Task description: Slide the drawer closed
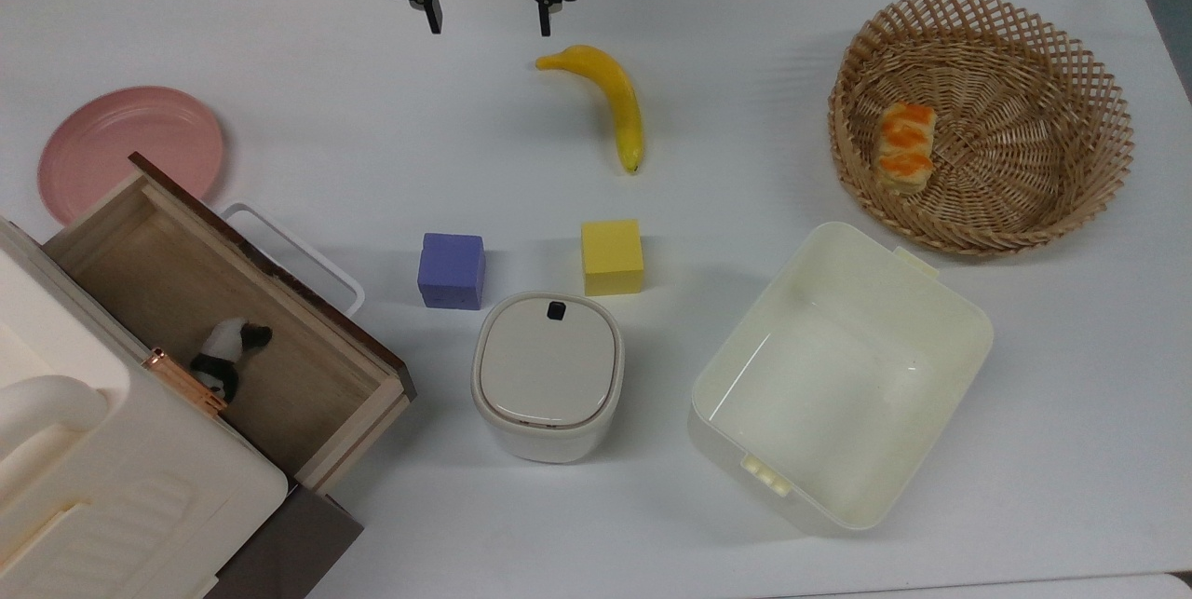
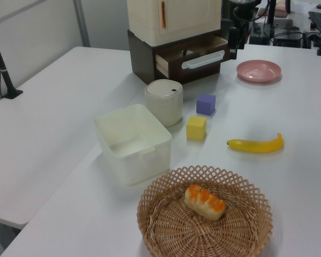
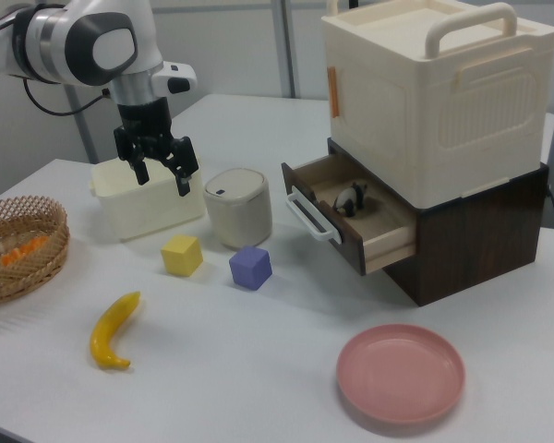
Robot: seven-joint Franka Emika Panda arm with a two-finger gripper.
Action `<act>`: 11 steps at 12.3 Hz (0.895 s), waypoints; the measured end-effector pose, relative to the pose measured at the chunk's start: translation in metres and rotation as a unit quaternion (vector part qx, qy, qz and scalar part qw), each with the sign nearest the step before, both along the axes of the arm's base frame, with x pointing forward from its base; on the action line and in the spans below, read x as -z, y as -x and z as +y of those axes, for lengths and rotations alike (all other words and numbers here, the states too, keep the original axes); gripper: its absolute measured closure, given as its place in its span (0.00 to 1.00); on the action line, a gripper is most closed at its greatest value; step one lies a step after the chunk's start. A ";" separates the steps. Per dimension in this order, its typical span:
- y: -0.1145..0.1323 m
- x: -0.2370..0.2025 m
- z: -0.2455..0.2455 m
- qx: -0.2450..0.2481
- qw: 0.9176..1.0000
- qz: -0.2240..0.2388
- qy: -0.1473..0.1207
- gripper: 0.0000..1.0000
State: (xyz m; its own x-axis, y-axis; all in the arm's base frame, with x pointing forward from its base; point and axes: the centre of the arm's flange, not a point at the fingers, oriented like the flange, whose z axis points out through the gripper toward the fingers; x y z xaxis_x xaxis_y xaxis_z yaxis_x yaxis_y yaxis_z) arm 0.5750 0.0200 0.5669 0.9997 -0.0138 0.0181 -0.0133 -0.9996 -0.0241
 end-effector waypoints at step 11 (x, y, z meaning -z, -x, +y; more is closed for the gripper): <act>-0.003 0.009 -0.004 0.009 1.000 0.012 0.001 0.33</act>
